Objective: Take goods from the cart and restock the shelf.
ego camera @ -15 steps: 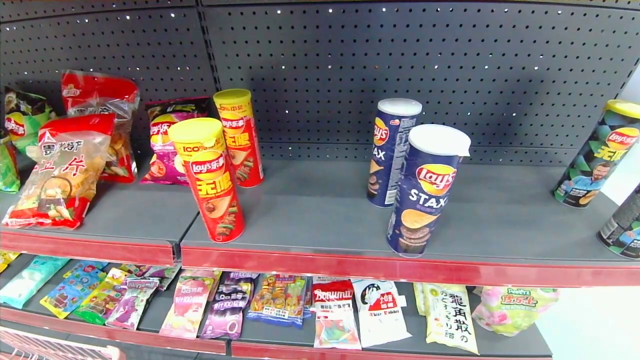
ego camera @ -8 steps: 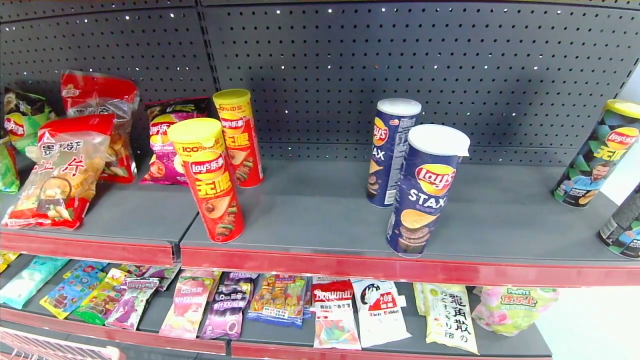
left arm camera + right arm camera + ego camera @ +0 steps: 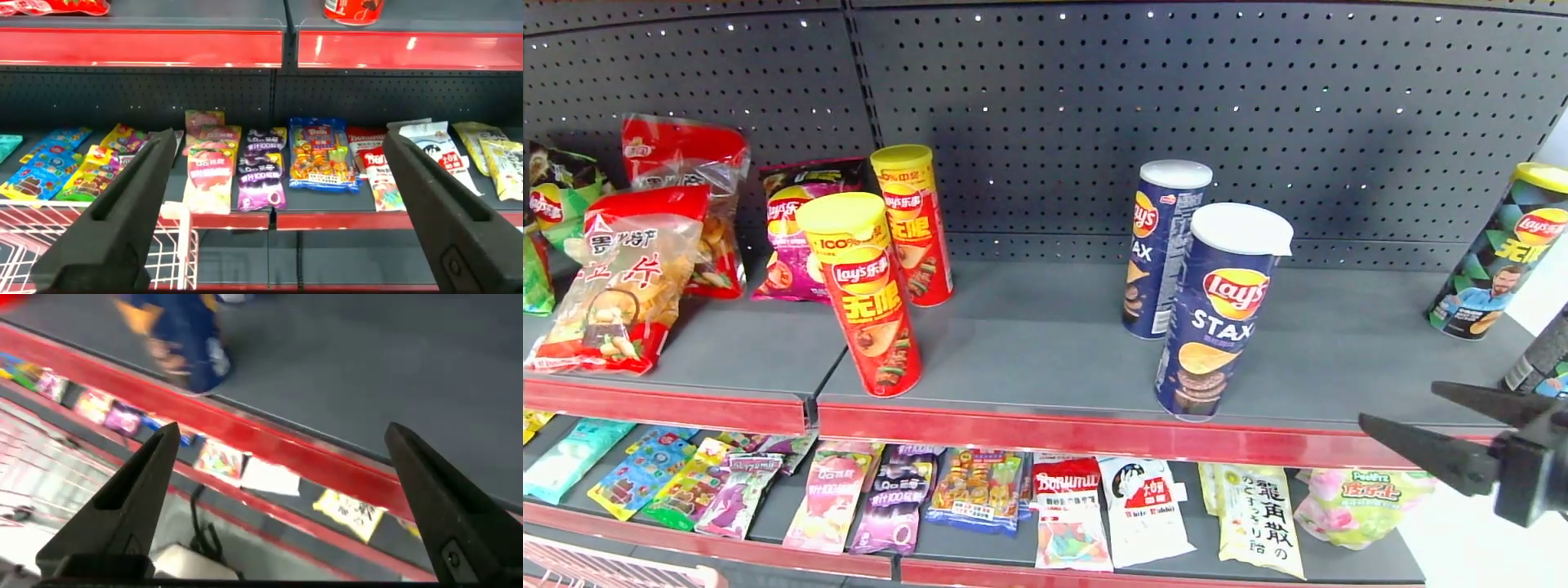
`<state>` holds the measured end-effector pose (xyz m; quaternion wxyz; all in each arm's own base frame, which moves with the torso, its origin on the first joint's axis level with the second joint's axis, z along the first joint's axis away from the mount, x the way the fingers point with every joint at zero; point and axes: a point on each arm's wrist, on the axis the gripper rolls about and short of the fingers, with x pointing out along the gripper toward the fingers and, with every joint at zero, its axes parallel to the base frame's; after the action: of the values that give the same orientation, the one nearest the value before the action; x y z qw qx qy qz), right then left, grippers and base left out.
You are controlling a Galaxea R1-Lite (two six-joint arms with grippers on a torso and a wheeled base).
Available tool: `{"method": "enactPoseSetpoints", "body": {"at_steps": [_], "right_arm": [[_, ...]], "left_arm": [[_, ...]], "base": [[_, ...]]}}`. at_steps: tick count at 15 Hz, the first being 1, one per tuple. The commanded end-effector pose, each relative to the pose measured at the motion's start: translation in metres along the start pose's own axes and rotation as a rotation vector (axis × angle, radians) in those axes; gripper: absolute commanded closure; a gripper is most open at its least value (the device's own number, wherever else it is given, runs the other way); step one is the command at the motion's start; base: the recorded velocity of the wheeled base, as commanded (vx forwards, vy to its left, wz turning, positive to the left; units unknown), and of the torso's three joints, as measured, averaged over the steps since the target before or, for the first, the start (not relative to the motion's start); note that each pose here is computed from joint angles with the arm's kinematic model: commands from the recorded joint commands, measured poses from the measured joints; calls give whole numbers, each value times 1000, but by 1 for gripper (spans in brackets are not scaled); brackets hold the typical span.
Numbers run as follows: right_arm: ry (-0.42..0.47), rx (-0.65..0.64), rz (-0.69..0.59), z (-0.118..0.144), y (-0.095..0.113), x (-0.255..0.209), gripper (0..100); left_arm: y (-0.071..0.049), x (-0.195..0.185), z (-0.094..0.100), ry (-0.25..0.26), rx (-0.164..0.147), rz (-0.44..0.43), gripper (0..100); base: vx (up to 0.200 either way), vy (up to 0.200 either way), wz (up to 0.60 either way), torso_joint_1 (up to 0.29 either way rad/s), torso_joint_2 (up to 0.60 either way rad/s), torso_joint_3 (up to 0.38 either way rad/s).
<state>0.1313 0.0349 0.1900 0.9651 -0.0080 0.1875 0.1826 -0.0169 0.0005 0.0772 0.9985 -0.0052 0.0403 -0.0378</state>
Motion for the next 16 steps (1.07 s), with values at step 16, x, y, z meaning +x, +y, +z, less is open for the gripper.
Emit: {"method": "enactPoseSetpoints", "body": {"at_steps": [16], "right_arm": [[126, -42, -114, -9, 3, 127, 0]], "left_arm": [[0, 0, 0, 4, 0, 0, 0]], "base": [[0, 0, 0, 0, 0, 0]]}}
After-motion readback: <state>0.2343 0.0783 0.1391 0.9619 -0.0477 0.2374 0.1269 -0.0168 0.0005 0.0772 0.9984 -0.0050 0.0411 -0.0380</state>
